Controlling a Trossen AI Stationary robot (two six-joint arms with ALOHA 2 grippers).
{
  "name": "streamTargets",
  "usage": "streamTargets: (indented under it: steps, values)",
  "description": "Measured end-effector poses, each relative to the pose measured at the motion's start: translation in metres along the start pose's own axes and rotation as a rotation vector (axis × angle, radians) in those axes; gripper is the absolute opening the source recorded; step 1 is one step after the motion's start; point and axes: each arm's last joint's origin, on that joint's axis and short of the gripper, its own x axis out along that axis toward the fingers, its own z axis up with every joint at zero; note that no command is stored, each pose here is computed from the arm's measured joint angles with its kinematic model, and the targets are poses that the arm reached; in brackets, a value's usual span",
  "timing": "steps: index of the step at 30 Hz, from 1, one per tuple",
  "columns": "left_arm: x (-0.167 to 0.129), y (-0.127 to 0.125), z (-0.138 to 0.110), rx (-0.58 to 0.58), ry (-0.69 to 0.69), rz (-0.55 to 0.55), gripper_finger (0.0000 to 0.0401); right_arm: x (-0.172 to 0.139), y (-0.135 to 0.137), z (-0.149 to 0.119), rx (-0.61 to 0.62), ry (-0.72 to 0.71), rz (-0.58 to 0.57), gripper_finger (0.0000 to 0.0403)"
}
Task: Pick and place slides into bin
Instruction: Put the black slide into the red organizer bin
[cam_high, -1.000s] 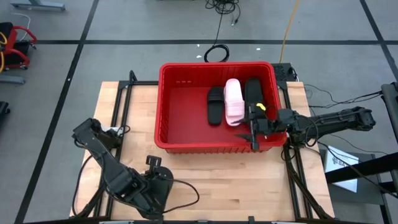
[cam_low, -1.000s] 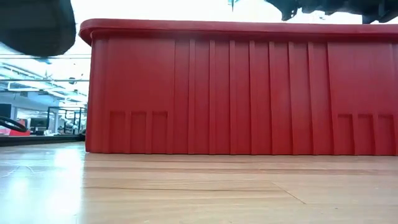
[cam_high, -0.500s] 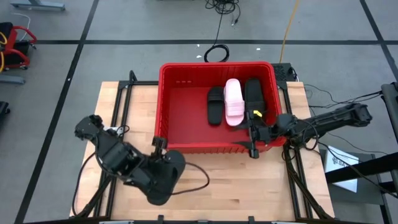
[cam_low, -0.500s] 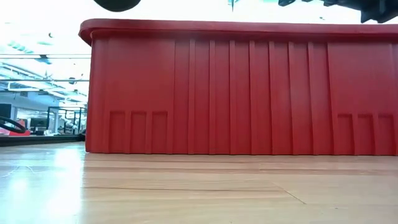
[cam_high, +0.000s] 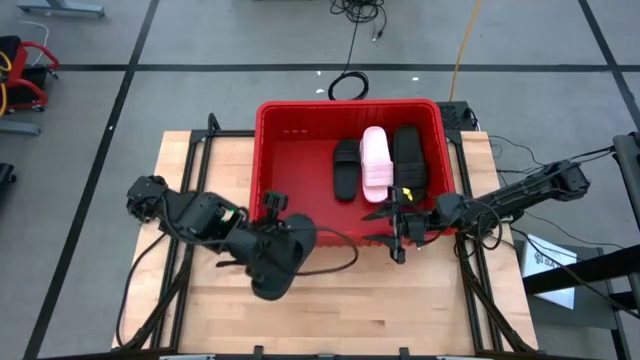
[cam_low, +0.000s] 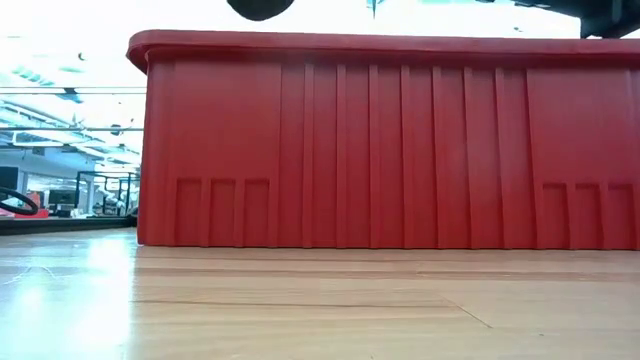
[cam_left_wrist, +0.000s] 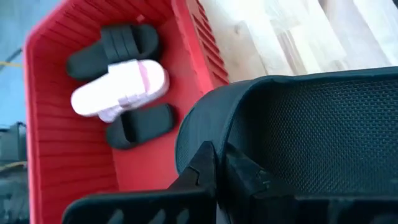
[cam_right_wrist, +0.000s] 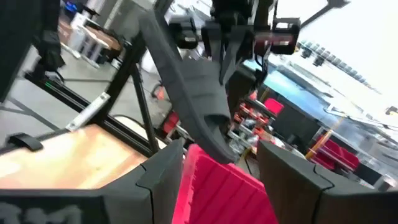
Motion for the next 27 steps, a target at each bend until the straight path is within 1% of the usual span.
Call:
streamTargets:
  steps: [4,9,12,15,23,27]
  values:
    - [0.005,0.012,0.008,0.019,-0.073,0.010,0.0008,0.003,0.004,-0.003,-0.033,0.024,-0.022,0.0196]
    - [0.009,0.024,0.018,0.032,-0.182,-0.015,0.0003,0.006,0.007,-0.005,-0.051,0.031,-0.033,0.0196]
    - [0.010,0.029,0.019,0.051,-0.192,-0.003,0.0007,0.007,0.010,-0.005,-0.068,0.018,-0.026,0.0196]
    - [0.013,0.034,0.018,0.042,-0.189,0.002,0.0008,0.008,0.013,-0.003,-0.087,-0.005,-0.026,0.0196]
    - [0.015,0.044,0.025,0.035,-0.277,-0.036,0.0005,0.015,0.016,-0.004,-0.096,-0.004,-0.022,0.0196]
    - [0.016,0.045,0.026,0.035,-0.293,-0.052,0.0004,0.018,0.016,-0.004,-0.097,0.000,-0.020,0.0196]
